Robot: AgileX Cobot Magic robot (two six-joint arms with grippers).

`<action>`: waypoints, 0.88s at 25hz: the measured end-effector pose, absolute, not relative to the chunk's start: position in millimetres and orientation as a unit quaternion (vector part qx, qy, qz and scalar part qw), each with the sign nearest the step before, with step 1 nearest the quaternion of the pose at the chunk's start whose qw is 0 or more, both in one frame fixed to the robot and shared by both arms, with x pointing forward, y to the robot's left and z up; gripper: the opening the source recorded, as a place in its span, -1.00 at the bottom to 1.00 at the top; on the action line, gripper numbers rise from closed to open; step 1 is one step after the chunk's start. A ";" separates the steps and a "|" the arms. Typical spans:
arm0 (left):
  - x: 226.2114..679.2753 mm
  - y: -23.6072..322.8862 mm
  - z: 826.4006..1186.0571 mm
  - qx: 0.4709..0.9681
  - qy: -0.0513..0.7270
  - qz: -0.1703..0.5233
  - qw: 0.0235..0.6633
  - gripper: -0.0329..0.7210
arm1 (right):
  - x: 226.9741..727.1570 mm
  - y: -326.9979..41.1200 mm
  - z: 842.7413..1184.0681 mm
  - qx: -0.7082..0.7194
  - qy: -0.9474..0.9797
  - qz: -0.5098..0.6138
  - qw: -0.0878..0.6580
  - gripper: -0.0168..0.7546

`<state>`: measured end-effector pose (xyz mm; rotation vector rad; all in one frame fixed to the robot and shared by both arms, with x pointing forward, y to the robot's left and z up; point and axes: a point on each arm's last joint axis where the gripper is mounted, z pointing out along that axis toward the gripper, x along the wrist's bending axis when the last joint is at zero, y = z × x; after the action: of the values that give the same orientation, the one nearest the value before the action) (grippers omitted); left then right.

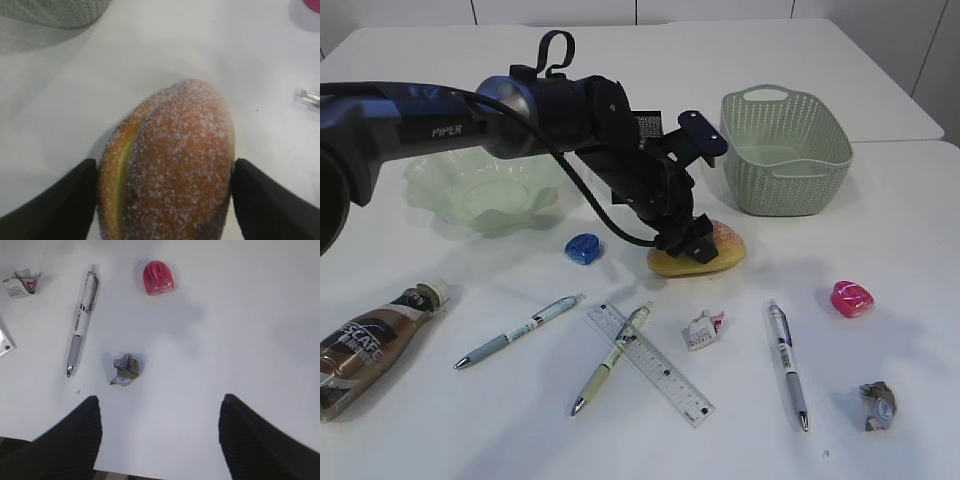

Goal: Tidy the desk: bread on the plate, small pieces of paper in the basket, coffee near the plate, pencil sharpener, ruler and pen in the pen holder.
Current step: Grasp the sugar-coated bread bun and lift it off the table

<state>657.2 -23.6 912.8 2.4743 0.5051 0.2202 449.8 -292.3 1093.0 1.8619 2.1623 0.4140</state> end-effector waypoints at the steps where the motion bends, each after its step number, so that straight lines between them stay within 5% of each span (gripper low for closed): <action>1: 657.2 -23.6 912.8 0.932 0.190 0.083 0.299 0.58 | 449.8 -292.3 1093.0 0.640 0.744 0.142 0.129 0.51; 10: 656.4 -23.6 912.6 0.932 0.190 0.079 0.298 -0.29 | 449.8 -292.3 1093.0 0.641 0.743 0.143 0.129 0.51; 22: 647.2 -21.3 921.7 0.942 0.182 0.039 0.279 -0.35 | 449.8 -292.3 1093.0 0.641 0.743 0.143 0.129 0.51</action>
<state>647.2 -21.3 921.7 2.5276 0.4885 0.1054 449.8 -292.3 1093.0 1.8642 2.1607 0.4144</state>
